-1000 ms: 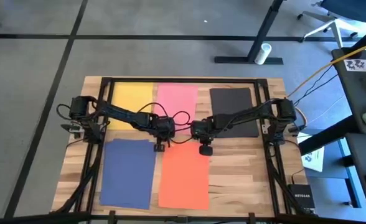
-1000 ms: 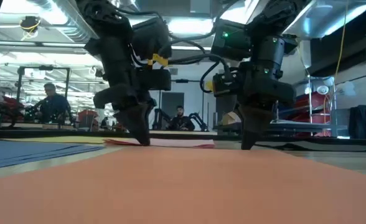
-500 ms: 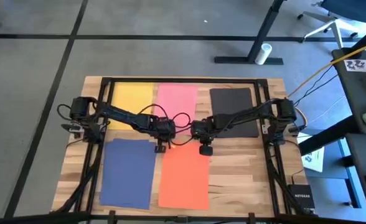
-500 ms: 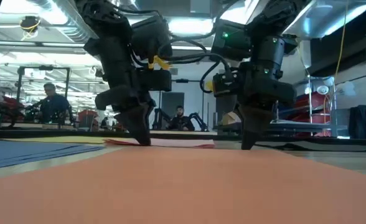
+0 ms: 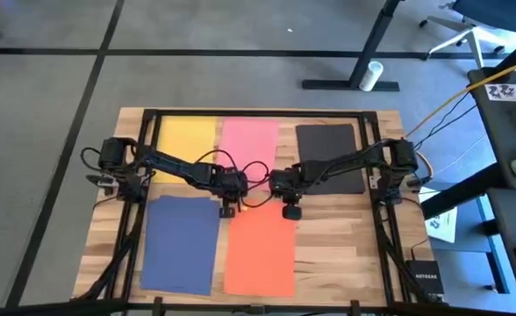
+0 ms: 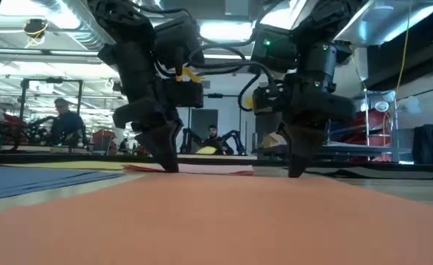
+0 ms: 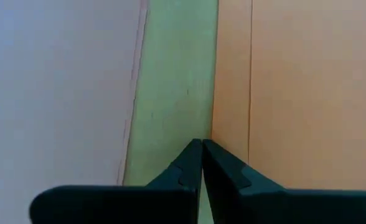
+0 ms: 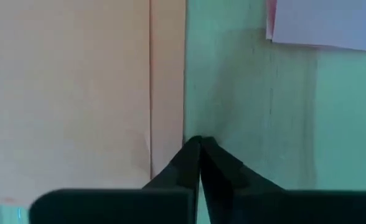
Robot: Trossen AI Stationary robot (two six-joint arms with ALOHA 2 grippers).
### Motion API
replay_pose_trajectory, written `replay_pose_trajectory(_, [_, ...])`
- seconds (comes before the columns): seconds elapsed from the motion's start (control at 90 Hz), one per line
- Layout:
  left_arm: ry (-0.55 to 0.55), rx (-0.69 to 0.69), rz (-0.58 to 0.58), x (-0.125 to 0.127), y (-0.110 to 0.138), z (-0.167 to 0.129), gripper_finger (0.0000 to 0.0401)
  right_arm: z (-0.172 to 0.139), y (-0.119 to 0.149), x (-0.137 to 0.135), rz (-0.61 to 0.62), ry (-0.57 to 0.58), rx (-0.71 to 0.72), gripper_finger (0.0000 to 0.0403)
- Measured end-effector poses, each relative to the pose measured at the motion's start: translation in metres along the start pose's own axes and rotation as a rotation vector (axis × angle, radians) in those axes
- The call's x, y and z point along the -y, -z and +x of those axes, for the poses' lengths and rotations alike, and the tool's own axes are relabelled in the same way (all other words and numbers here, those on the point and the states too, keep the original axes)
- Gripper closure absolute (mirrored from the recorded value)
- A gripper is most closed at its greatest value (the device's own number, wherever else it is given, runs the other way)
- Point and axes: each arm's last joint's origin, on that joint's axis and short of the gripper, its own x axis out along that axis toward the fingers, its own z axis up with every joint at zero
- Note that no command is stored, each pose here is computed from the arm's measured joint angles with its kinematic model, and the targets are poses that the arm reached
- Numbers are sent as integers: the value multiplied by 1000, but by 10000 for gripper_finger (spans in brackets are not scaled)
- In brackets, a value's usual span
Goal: Organize paper
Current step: Adjust the stacked orange papers
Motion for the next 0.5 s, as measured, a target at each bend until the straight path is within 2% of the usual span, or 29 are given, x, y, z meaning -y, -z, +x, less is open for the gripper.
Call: replay_pose_trajectory(0.5, [28, -3, -5, 10, 0, 0, 401, 0, 1, -3, 0, -95, -13, 403])
